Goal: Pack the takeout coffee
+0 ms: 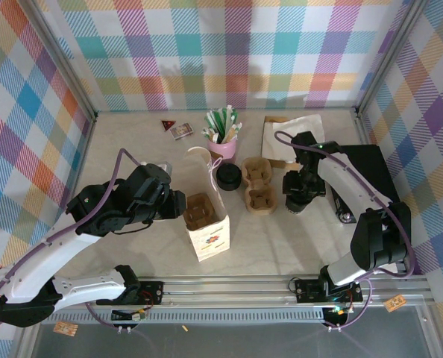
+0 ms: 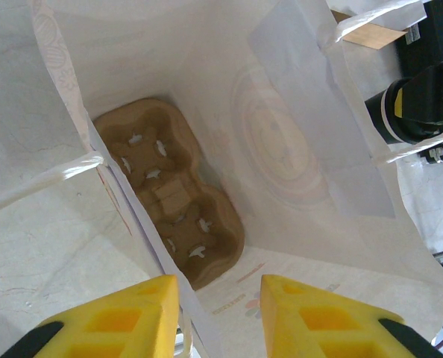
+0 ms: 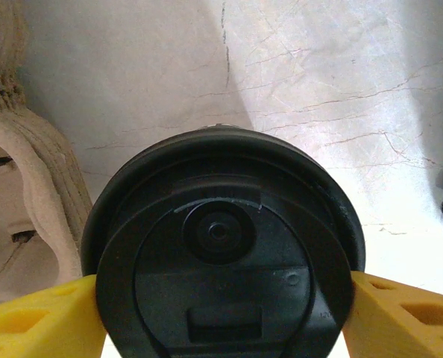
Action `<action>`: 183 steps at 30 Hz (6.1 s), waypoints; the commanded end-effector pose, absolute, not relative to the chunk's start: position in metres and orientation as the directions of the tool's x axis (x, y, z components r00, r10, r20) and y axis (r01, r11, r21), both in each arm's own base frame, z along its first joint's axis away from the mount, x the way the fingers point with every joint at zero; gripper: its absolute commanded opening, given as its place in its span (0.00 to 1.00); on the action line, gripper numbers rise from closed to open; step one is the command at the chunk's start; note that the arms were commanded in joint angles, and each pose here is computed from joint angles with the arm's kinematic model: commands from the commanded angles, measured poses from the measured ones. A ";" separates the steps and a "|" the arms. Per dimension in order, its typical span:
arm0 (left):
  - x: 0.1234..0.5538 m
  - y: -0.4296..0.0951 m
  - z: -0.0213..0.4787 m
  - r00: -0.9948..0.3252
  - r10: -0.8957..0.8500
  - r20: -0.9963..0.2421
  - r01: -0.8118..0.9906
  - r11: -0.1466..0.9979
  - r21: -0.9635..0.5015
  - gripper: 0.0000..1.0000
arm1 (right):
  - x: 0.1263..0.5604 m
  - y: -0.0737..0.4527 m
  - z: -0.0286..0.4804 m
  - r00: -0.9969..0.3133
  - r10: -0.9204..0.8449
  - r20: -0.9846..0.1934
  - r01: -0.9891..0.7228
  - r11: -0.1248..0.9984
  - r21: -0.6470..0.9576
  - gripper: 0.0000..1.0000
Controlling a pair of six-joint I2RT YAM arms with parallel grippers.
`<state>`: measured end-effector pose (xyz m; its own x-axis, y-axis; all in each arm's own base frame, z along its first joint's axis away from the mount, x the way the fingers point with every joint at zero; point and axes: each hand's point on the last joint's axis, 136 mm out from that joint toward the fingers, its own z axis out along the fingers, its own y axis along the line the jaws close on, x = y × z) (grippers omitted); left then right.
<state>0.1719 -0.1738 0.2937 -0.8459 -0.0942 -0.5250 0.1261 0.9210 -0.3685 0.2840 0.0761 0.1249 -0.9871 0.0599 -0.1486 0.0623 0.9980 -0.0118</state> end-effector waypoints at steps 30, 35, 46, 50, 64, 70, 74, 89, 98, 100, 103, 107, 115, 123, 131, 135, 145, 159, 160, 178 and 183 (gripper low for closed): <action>0.178 -0.164 0.289 -0.870 0.015 -0.492 0.126 0.973 -0.193 0.33 | 0.272 0.090 0.125 -0.993 -0.025 -0.117 -0.031 0.998 0.057 0.66; 0.177 -0.161 0.294 -0.867 -0.052 -0.495 0.074 0.970 -0.232 0.33 | 0.268 0.099 0.132 -0.996 -0.012 -0.094 -0.022 0.993 0.113 0.65; 0.186 -0.170 0.286 -0.868 -0.077 -0.491 0.045 0.972 -0.232 0.34 | 0.261 0.101 0.136 -0.995 -0.002 -0.103 -0.017 0.990 0.140 0.65; 0.190 -0.175 0.282 -0.865 -0.084 -0.494 0.044 0.969 -0.243 0.34 | 0.263 0.100 0.138 -0.995 -0.009 -0.101 -0.022 0.991 0.130 0.65; 0.185 -0.162 0.273 -0.866 -0.119 -0.485 -0.001 0.972 -0.236 0.23 | 0.270 0.092 0.136 -0.996 -0.029 -0.089 -0.035 0.998 0.061 0.65; 0.177 -0.150 0.274 -0.850 -0.178 -0.496 -0.030 0.956 -0.292 0.15 | 0.277 0.089 0.140 -0.996 -0.028 -0.089 -0.030 0.999 0.032 0.65; 0.173 -0.147 0.275 -0.845 -0.178 -0.505 -0.014 0.950 -0.311 0.08 | 0.284 0.086 0.145 -0.995 -0.021 -0.099 -0.022 1.000 0.011 0.65; 0.166 -0.152 0.266 -0.845 -0.255 -0.470 -0.036 0.904 -0.426 0.30 | 0.264 0.064 0.157 -0.994 0.074 -0.079 0.081 0.993 -0.086 0.63; 0.166 -0.137 0.277 -0.807 -0.326 -0.493 -0.084 0.888 -0.451 0.37 | 0.269 0.070 0.140 -0.994 0.006 -0.105 0.011 0.999 -0.053 0.64; 0.170 -0.143 0.293 -0.794 -0.314 -0.521 -0.041 0.882 -0.469 0.39 | 0.268 0.072 0.138 -0.994 0.002 -0.110 0.006 0.999 -0.038 0.64; 0.179 -0.145 0.319 -0.762 -0.307 -0.570 -0.010 0.886 -0.464 0.41 | 0.269 0.073 0.139 -0.993 -0.017 -0.121 -0.014 0.999 -0.031 0.64; 0.186 -0.146 0.342 -0.751 -0.292 -0.593 -0.011 0.902 -0.431 0.41 | 0.269 0.076 0.146 -0.991 -0.029 -0.131 -0.028 1.000 -0.015 0.64; 0.177 -0.121 0.321 -0.776 -0.354 -0.522 -0.191 0.921 -0.340 0.40 | 0.274 0.081 0.158 -0.989 -0.004 -0.146 -0.007 1.000 0.018 0.63; 0.178 -0.132 0.303 -0.801 -0.379 -0.464 -0.239 0.912 -0.332 0.40 | 0.274 0.083 0.166 -0.990 -0.020 -0.143 -0.024 0.999 0.027 0.63; 0.181 -0.146 0.282 -0.838 -0.349 -0.420 -0.239 0.926 -0.292 0.30 | 0.268 0.087 0.165 -0.991 0.002 -0.132 -0.006 0.998 0.056 0.63; 0.181 -0.144 0.278 -0.837 -0.353 -0.419 -0.243 0.924 -0.294 0.22 | 0.267 0.088 0.167 -0.991 0.001 -0.135 -0.007 0.998 0.065 0.63; 0.179 -0.143 0.272 -0.864 -0.298 -0.406 -0.206 0.945 -0.256 0.22 | 0.269 0.088 0.171 -0.989 0.017 -0.149 0.006 0.997 0.073 0.63; 0.185 -0.152 0.267 -0.898 -0.195 -0.394 -0.097 0.962 -0.256 0.05 | 0.277 0.084 0.208 -0.984 0.007 -0.177 0.000 0.999 0.036 0.62; 0.186 -0.154 0.268 -0.899 -0.180 -0.398 -0.079 0.963 -0.257 0.04 | 0.278 0.082 0.212 -0.983 0.006 -0.181 0.001 1.000 0.028 0.62; 0.194 -0.191 0.284 -0.881 -0.039 -0.472 0.163 0.911 -0.379 0.00 | 0.260 0.079 0.228 -0.971 0.205 -0.119 0.205 0.979 0.016 0.59; 0.184 -0.187 0.287 -0.885 -0.066 -0.460 0.151 0.895 -0.419 0.00 | 0.265 0.087 0.228 -0.953 0.268 -0.138 0.258 0.963 0.083 0.60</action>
